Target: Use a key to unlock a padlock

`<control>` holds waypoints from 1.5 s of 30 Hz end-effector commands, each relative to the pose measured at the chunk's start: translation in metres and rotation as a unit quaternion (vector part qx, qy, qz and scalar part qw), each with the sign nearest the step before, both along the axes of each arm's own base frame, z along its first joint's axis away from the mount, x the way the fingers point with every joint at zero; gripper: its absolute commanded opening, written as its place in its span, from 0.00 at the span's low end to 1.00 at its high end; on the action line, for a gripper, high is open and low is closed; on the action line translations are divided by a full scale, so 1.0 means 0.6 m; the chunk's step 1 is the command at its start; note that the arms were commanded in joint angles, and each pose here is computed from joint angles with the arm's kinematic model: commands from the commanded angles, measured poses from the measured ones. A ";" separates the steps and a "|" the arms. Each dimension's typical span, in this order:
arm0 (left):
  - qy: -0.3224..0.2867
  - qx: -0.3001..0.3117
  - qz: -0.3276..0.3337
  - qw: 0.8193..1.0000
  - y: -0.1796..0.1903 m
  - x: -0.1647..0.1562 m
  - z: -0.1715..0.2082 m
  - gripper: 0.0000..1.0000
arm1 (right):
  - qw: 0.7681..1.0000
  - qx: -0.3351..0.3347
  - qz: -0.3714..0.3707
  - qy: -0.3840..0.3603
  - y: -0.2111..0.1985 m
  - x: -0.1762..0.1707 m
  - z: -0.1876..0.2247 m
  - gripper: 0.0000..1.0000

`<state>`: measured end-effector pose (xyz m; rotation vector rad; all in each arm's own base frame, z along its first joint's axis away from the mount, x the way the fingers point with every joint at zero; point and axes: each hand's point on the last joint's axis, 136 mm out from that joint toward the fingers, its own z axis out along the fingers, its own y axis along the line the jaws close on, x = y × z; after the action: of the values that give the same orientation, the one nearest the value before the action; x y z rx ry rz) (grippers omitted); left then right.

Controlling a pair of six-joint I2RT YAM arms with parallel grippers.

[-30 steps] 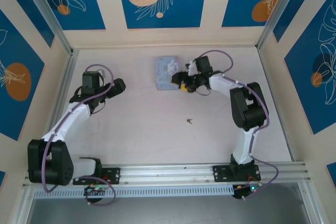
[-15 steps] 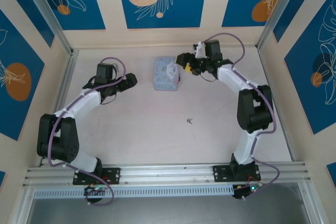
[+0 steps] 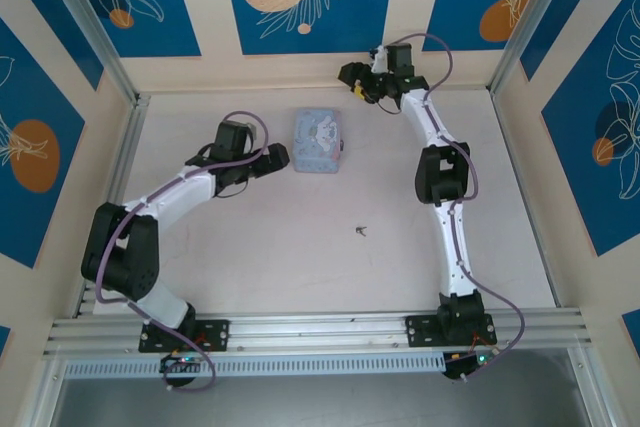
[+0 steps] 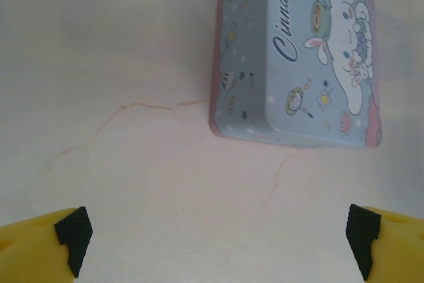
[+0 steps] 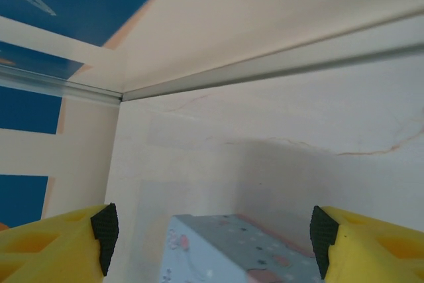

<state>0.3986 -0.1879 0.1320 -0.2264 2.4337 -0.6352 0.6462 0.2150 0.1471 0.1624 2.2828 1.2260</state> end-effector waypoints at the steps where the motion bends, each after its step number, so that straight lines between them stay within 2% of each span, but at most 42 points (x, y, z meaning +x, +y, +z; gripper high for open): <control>1: -0.006 0.000 0.008 1.000 -0.024 0.004 0.006 1.00 | 0.999 0.041 0.021 0.009 0.023 0.000 -0.003 0.78; 11: 0.007 0.005 0.009 1.000 -0.058 -0.027 -0.001 1.00 | 0.995 0.043 0.089 0.005 0.103 -0.036 -0.032 0.76; 16: 0.014 0.000 0.028 1.000 -0.049 -0.036 -0.003 1.00 | 0.988 0.039 0.147 0.011 0.127 -0.096 -0.022 0.70; 29: 0.028 -0.020 0.095 0.995 -0.004 -0.086 -0.028 1.00 | 0.981 0.046 0.186 0.018 0.113 -0.258 -0.007 0.63; 36: 0.021 -0.004 0.108 0.994 0.020 -0.104 -0.033 1.00 | 0.980 0.054 0.189 0.038 0.119 -0.341 -0.026 0.62; 45: 0.017 0.042 0.091 0.995 0.025 -0.092 -0.046 1.00 | 0.981 0.046 0.184 0.048 0.127 -0.418 -0.035 0.62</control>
<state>0.3405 -0.1725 0.1077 -0.4725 2.4168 -0.5092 0.4023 0.2894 0.1102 -0.1636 2.4563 1.5400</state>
